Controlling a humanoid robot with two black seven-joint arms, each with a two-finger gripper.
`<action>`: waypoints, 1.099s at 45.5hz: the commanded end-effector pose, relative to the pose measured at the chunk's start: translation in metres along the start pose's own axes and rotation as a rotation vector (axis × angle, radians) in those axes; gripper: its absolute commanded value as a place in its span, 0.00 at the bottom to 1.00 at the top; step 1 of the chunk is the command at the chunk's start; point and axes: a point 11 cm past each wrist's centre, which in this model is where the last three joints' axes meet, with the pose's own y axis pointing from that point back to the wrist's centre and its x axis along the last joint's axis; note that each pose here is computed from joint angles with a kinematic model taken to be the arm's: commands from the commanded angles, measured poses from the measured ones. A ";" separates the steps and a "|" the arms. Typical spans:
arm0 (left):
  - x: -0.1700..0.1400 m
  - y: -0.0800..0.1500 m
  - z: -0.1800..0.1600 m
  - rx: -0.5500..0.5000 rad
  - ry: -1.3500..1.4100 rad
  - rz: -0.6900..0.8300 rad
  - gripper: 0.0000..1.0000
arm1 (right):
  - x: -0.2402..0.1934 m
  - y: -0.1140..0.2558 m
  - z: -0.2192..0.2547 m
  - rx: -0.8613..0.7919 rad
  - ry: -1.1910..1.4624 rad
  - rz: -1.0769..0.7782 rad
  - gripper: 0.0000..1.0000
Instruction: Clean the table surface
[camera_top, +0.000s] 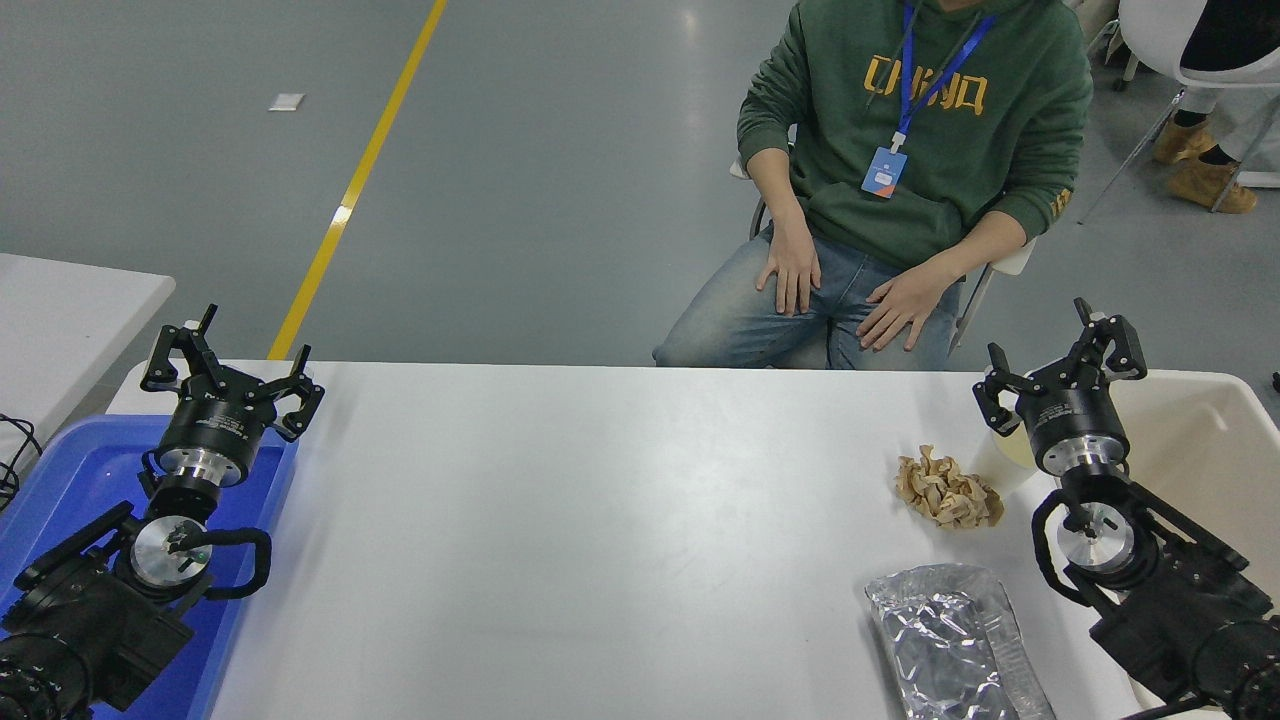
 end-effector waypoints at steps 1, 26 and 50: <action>0.000 0.000 0.000 0.000 0.001 -0.001 1.00 | -0.002 -0.002 -0.001 0.004 -0.001 -0.003 1.00; 0.000 0.000 0.000 0.001 -0.001 -0.002 1.00 | 0.003 0.003 0.000 0.005 -0.012 0.003 1.00; 0.000 0.000 0.000 0.001 -0.001 0.000 1.00 | -0.007 -0.001 -0.010 0.023 -0.031 -0.036 1.00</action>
